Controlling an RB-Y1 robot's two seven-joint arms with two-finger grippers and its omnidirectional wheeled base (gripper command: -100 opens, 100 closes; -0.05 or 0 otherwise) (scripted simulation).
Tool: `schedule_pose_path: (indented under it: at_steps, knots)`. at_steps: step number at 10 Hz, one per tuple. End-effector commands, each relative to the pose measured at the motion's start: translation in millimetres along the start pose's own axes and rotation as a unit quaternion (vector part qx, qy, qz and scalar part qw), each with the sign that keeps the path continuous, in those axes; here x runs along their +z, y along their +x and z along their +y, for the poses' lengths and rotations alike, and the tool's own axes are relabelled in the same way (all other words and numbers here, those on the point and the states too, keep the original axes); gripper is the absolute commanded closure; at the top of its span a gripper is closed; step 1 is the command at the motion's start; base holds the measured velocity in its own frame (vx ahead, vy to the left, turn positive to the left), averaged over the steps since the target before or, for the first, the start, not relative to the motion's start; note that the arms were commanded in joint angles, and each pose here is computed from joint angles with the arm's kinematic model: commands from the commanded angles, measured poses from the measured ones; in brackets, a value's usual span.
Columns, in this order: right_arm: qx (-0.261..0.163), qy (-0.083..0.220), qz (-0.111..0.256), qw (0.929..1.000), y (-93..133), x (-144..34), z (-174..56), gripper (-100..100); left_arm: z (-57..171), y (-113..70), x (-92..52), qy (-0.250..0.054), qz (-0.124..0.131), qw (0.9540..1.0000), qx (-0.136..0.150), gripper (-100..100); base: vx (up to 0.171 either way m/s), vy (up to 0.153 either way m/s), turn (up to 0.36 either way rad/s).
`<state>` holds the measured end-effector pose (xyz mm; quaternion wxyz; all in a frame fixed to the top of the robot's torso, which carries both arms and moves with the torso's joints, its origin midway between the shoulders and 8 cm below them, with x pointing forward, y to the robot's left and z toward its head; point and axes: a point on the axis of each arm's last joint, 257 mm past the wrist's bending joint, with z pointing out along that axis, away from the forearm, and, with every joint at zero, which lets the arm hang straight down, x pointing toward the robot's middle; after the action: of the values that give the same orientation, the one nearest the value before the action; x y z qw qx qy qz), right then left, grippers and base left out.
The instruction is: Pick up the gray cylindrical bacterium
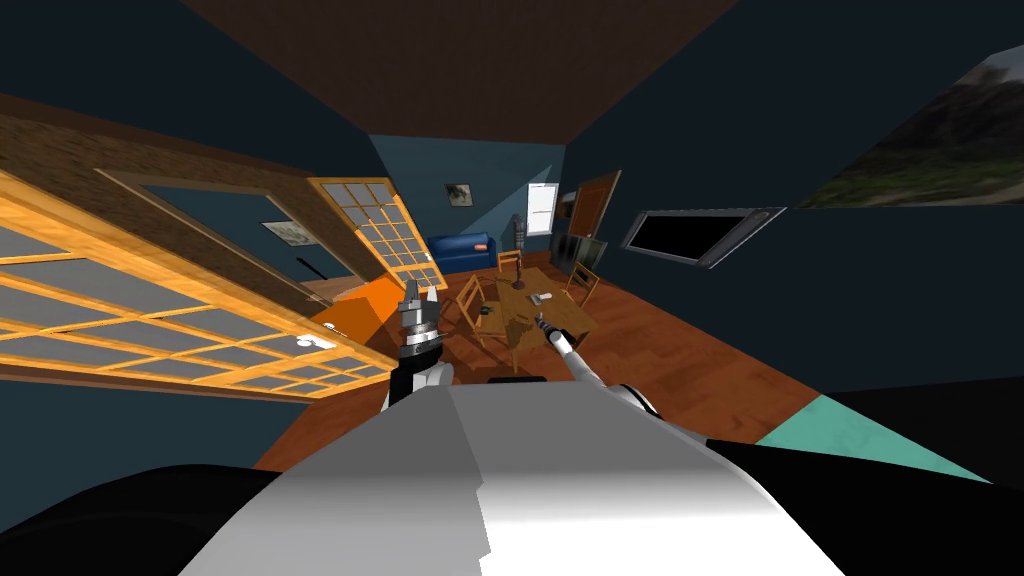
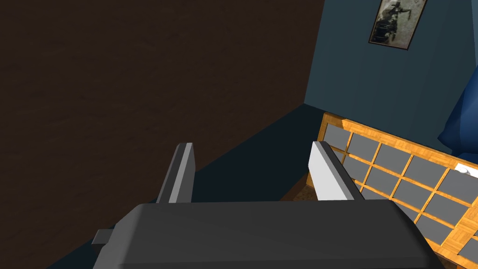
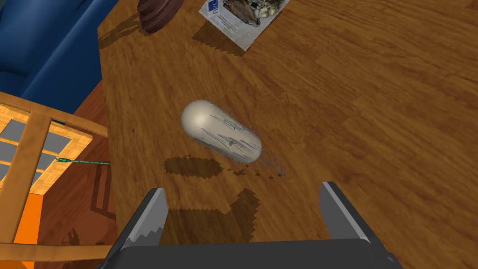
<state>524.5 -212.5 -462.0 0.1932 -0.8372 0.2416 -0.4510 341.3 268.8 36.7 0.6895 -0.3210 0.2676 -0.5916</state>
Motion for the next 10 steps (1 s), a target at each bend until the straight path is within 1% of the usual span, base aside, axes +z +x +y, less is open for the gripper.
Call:
schedule_pose_path:
  at_steps: [1, 2, 3, 4, 6, 7, 8, 9, 10]
  knots:
    - [0.026, 0.006, -0.005, 0.9996, 1.3, 5.5, -9.4, -100, 0.0, 0.0, 0.0, 0.0, 0.0, 1.0, 0.0, 0, 0.137, -0.029, -0.003]
    - [0.016, 0.004, -0.005, 0.9999, -0.2, 4.1, -5.9, -100, 0.0, 0.0, 0.0, 0.0, 0.0, 1.0, 0.0, 0, 0.072, -0.02, 0.007]
    - [0.018, 0.004, -0.004, 0.9998, 0.2, 4.6, -6.5, 0, 0.0, 0.0, 0.0, 0.0, 0.0, 1.0, 0.0, 0, 0.009, -0.003, 0.001]
    - [0.022, 0.001, -0.004, 0.9997, 3.3, 4.2, -1.3, -100, 0.0, 0.0, 0.0, 0.0, 0.0, 1.0, 0.0, 0, 0.0, 0.0, 0.0]
    - [0.024, 0.001, -0.008, 0.9997, 2.5, 3.8, 0.3, -100, 0.0, 0.0, 0.0, 0.0, 0.0, 1.0, 0.0, 0, 0.0, 0.003, 0.003]
    - [0.02, -0.002, -0.004, 0.9998, 6.2, 3.5, 4.1, -100, 0.0, 0.0, 0.0, 0.0, 0.0, 1.0, 0.0, 0, 0.0, -0.004, 0.012]
    - [0.026, -0.001, -0.008, 0.9996, 4.9, 3.0, 5.2, -100, 0.0, 0.0, 0.0, 0.0, 0.0, 1.0, 0.0, 0, 0.001, 0.014, 0.025]
    - [0.021, -0.004, -0.004, 0.9998, 8.7, 2.6, 9.3, -100, 0.0, 0.0, 0.0, 0.0, 0.0, 1.0, 0.0, 0, 0.0, 0.013, -0.006]
    - [0.033, -0.004, -0.006, 0.9994, 8.7, 1.8, 11.9, -100, 0.0, 0.0, 0.0, 0.0, 0.0, 1.0, 0.0, 0, 0.0, 0.004, -0.01]
